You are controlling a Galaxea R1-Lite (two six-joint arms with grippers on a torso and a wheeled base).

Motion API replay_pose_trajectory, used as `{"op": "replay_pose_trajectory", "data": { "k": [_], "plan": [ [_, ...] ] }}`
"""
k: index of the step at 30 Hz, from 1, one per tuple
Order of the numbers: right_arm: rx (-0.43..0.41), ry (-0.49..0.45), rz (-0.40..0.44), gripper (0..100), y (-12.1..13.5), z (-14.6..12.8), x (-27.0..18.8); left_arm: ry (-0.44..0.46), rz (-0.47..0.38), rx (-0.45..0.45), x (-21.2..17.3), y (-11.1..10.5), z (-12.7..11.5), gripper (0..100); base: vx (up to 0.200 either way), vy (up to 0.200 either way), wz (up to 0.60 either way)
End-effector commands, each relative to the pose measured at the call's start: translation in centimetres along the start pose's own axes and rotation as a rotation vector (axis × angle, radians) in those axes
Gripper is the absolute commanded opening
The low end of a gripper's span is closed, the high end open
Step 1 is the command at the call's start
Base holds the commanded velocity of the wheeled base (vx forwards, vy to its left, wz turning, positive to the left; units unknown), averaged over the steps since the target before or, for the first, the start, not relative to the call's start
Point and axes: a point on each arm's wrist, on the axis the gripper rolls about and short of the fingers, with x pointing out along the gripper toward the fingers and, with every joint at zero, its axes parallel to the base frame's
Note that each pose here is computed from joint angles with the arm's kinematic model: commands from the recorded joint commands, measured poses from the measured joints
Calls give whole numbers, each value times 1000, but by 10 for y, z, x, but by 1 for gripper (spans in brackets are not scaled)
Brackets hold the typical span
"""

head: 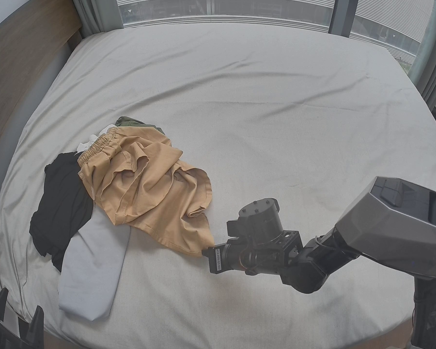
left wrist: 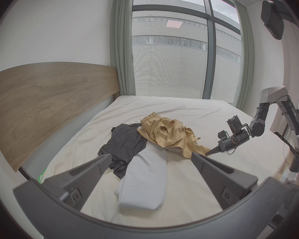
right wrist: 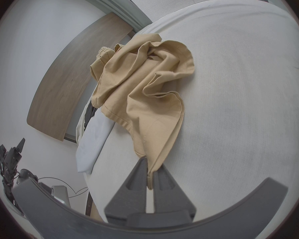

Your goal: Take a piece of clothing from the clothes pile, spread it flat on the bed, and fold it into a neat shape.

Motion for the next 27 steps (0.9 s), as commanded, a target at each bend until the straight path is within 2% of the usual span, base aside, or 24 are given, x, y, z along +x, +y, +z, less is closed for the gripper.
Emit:
{"op": "replay_pose_trajectory", "data": {
  "k": [1, 6, 13, 27],
  "plan": [
    [4, 4, -16, 0, -4, -7, -15, 1, 0, 1, 0, 0, -5, 100, 0, 0, 0],
    [13, -12, -52, 0, -13, -15, -23, 1, 0, 1, 0, 0, -5, 100, 0, 0, 0],
    [29, -5, -61, 0, -20, -30, -30, 1, 0, 1, 0, 0, -5, 100, 0, 0, 0],
    [47, -13, -67, 0, -20, -44, -62, 1, 0, 4, 0, 0, -5, 100, 0, 0, 0]
  ]
}}
